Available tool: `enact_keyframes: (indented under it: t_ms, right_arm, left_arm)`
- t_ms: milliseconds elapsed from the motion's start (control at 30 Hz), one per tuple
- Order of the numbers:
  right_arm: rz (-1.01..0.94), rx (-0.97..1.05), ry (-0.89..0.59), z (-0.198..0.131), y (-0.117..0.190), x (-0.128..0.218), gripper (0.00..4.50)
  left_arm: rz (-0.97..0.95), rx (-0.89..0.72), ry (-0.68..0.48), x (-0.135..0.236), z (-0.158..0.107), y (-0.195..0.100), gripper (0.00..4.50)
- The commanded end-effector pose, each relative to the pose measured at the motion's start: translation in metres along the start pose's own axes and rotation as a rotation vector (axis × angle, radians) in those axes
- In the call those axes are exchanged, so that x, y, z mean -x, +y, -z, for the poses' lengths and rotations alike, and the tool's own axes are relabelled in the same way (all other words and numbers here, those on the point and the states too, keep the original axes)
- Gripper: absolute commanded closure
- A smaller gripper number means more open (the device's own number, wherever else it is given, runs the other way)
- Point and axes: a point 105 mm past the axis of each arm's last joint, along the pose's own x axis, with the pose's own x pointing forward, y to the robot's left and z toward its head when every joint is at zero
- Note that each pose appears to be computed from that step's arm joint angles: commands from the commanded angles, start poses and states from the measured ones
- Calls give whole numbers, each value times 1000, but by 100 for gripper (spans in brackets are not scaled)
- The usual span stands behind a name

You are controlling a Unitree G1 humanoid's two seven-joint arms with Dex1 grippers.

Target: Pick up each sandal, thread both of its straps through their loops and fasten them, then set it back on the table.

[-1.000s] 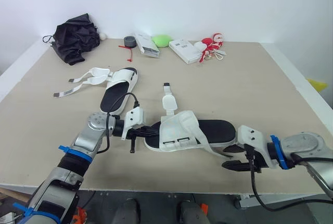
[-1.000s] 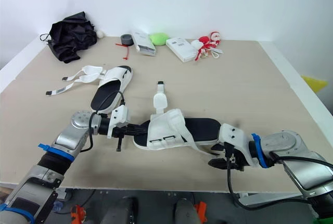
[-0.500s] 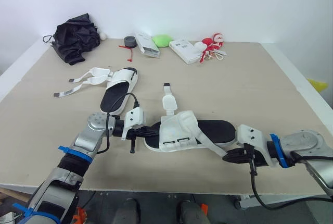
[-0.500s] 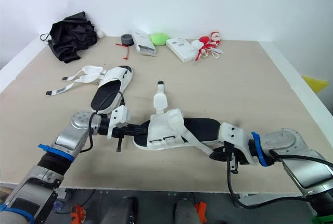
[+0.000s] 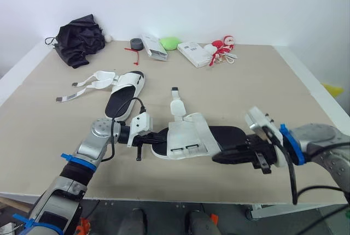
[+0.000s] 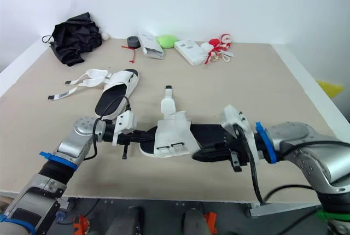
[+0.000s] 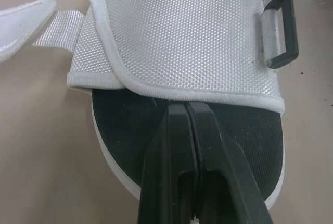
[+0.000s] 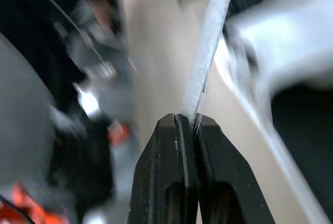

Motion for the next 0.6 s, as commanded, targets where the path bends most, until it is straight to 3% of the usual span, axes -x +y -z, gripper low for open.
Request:
enact_keyframes:
  t_ms: [33, 300, 600]
  right_arm:
    - [118, -123, -50, -13, -27, -17, 442]
    - [216, -353, -83, -29, -54, -27, 442]
    - [270, -455, -10, -12, -59, -30, 442]
  left_arm:
    - [2, 126, 152, -1, 45, -12, 450]
    - [-4, 130, 149, -1, 45, -12, 450]
    - [-4, 127, 147, -2, 44, -11, 450]
